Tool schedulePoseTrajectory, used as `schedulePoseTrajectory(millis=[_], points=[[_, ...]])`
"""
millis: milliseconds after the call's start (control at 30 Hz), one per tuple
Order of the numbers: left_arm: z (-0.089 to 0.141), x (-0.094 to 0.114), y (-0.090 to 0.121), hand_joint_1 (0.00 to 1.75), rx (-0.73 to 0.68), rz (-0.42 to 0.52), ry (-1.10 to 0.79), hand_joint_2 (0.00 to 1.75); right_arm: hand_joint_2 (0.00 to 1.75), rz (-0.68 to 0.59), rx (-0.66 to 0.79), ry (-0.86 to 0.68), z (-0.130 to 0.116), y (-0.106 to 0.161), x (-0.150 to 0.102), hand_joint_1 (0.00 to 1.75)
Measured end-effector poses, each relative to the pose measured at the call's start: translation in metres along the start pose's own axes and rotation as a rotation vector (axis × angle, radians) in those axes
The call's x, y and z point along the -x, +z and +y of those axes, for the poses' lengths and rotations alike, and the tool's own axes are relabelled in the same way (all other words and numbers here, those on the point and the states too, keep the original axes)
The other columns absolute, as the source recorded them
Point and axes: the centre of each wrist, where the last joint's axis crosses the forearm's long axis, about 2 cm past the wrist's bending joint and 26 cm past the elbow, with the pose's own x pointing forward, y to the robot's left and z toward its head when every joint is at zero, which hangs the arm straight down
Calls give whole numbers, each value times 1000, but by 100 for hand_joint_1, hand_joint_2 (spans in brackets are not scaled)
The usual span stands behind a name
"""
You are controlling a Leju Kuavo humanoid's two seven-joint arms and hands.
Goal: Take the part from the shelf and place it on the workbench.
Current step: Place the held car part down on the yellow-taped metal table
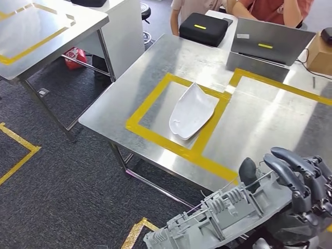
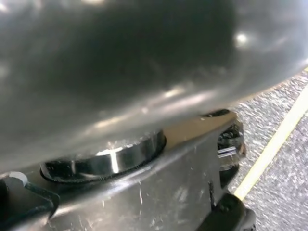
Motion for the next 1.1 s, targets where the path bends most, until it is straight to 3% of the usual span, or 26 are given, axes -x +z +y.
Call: schedulePoseTrajectory(millis=[1100], points=[[-2,-2,-1,0,7,-4,2,0,175,3,-3,3,-1,0,-1,175]])
